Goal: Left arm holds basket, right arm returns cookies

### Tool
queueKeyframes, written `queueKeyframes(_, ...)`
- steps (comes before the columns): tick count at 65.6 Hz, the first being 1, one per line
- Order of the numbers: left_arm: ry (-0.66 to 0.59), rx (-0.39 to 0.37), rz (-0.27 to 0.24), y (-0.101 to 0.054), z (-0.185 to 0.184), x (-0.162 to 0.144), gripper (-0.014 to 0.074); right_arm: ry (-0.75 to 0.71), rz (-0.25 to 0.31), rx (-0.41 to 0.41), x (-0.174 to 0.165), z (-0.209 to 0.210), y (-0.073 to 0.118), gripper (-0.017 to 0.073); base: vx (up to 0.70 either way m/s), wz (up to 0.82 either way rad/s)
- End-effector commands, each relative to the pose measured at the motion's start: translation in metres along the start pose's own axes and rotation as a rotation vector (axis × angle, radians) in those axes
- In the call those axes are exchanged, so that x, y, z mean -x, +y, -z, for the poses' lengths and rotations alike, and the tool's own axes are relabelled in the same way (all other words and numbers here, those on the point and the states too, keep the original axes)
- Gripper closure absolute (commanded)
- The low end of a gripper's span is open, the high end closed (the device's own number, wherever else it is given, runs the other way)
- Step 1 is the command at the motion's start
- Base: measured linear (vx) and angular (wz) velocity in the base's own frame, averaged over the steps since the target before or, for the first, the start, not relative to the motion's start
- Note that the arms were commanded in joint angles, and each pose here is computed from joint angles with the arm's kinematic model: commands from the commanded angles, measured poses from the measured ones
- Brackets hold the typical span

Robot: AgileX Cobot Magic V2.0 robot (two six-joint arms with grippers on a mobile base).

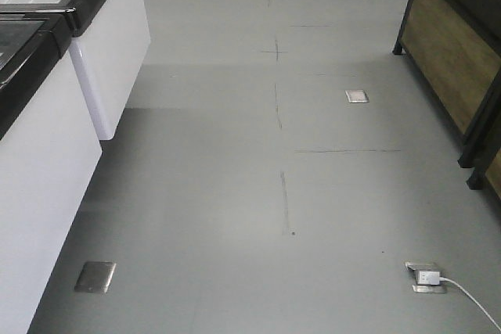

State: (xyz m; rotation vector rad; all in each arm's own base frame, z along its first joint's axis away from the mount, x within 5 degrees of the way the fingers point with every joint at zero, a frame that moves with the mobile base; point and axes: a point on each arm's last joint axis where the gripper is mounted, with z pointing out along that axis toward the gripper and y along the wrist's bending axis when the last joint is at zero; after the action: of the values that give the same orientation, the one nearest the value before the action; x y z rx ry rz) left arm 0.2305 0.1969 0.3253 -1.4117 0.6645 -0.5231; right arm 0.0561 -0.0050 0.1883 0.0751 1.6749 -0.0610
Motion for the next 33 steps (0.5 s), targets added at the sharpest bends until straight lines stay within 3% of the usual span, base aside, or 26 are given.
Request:
queueKeyframes(1,-0.037,-0.106,0.017,-0.018,-0.002,0.004,0.0167,-0.067,0.009,0.002,0.001,0.000,0.000,0.0568,0.00,0.00)
queueKeyframes(17,-0.058,-0.105,0.034,-0.012,-0.007,0.005,0.0176,-0.067,0.009,0.002,0.001,0.000,0.000,0.0568,0.00,0.00)
queueKeyframes(33,-0.062,-0.104,0.031,-0.007,-0.010,0.004,0.0252,-0.067,0.009,0.002,0.001,0.000,0.000,0.0568,0.00,0.00)
